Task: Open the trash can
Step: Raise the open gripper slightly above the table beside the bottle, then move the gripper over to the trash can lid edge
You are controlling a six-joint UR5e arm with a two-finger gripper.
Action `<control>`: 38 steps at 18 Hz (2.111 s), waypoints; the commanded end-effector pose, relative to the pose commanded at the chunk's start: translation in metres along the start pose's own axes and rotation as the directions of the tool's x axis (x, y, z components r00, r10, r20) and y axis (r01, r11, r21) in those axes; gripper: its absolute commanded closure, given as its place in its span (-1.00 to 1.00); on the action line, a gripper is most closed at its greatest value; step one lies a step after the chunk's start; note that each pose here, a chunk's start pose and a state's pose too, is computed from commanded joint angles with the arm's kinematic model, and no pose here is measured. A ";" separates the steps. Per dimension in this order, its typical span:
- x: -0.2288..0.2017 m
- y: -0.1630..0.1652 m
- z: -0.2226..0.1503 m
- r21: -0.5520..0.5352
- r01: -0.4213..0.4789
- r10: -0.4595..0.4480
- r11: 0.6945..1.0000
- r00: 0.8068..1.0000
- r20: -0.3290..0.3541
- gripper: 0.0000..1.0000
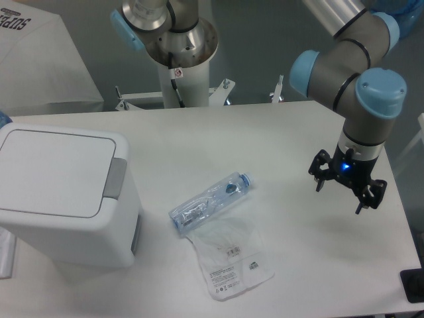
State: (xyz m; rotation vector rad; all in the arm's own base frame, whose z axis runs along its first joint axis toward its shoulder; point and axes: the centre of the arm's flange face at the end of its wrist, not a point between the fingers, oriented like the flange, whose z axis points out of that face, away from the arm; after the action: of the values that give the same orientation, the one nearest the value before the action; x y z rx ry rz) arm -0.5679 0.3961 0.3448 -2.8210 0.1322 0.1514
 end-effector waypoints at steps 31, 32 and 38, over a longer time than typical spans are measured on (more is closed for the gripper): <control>0.188 -0.183 -0.134 0.388 0.524 -0.324 0.759 0.820 -0.472 -1.00; 0.197 -0.187 -0.134 0.391 0.511 -0.309 0.765 0.825 -0.473 -1.00; 0.224 -0.190 -0.109 0.393 0.487 -0.276 0.780 0.831 -0.483 -1.00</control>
State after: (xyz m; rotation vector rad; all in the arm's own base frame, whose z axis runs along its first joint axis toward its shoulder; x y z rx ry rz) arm -0.3156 0.5255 0.4794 -2.2439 -0.2936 -0.4971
